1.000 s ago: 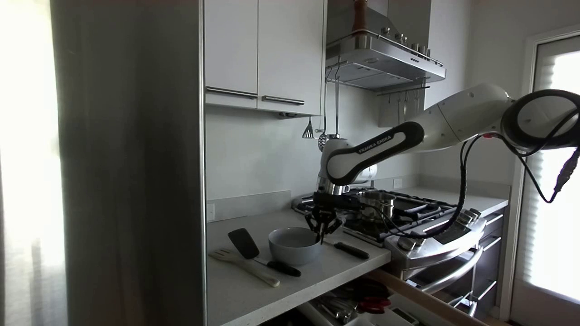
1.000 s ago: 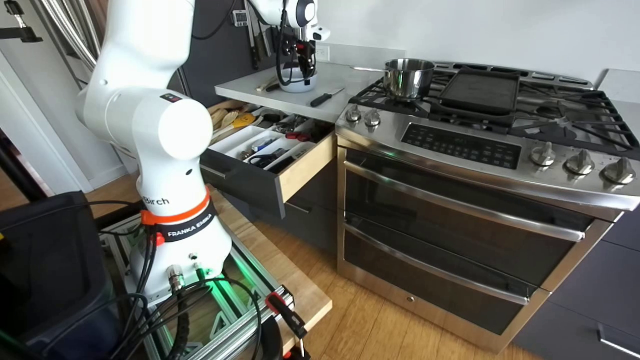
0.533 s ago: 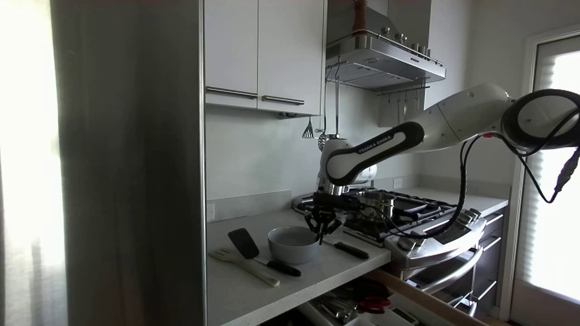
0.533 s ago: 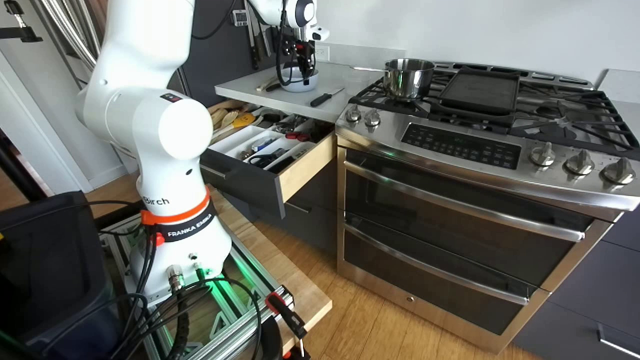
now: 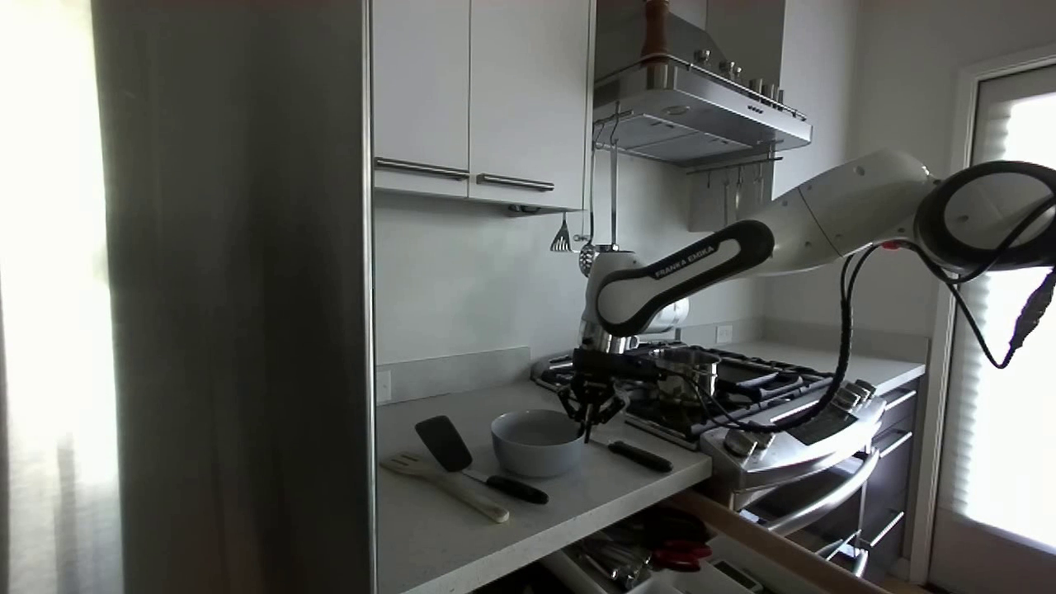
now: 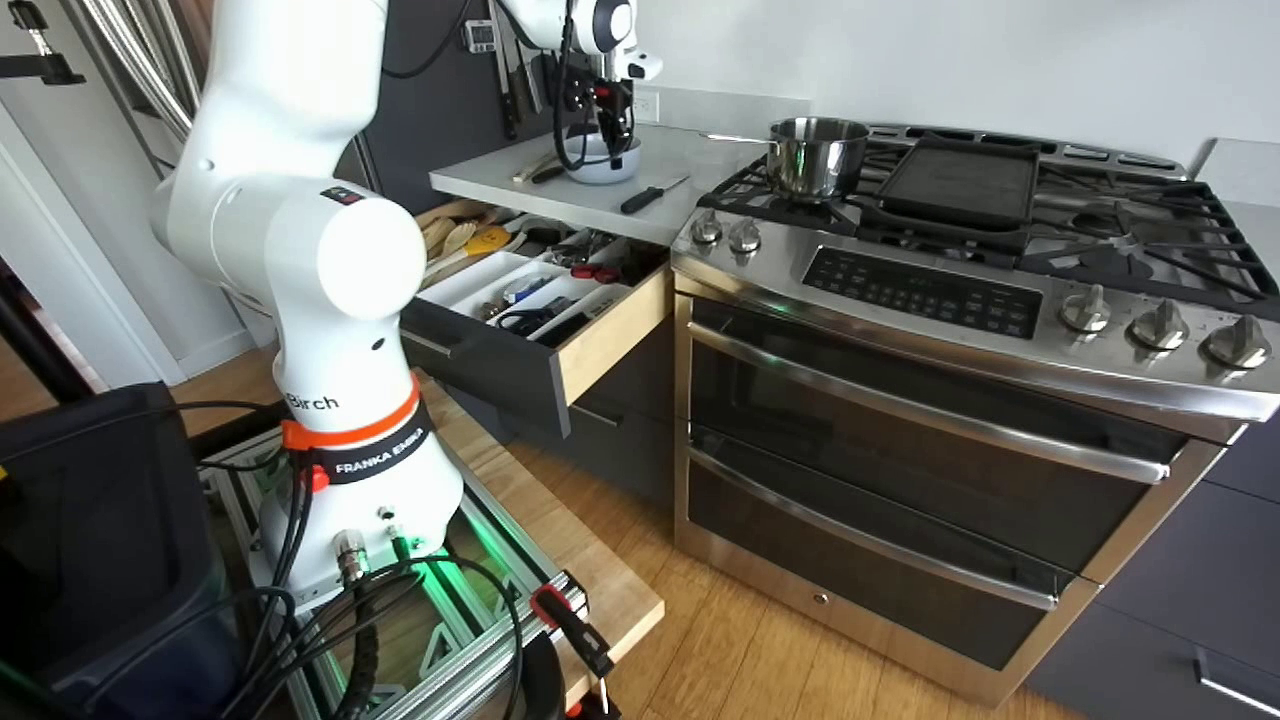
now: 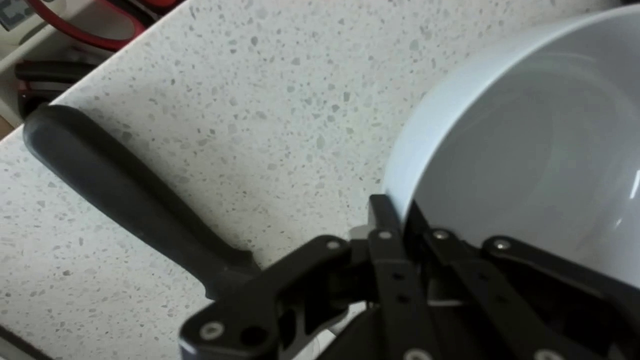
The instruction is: Move the white bowl backwards
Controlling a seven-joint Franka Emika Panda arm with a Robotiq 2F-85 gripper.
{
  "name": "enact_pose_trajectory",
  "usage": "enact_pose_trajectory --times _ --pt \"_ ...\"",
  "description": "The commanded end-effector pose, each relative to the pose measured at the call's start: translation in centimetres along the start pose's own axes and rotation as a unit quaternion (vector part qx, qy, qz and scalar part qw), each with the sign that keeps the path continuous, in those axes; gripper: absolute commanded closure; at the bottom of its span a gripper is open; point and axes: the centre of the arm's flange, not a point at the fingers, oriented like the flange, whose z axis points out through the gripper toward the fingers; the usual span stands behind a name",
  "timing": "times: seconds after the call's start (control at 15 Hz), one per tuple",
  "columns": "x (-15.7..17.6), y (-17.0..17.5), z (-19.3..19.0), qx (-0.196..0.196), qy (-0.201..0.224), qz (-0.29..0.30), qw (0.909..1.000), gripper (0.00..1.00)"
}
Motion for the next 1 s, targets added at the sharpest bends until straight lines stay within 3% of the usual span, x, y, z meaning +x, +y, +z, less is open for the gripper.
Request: enact_pose_trajectory --times 0.0,0.6,0.93 --pt "0.0 1.4 -3.5 0.003 0.018 0.016 0.9997 0.98" --pt "5.0 0.7 -9.7 0.013 0.022 0.044 0.9987 0.98" --pt "8.7 -0.6 -11.4 0.037 0.007 0.08 0.9961 0.98"
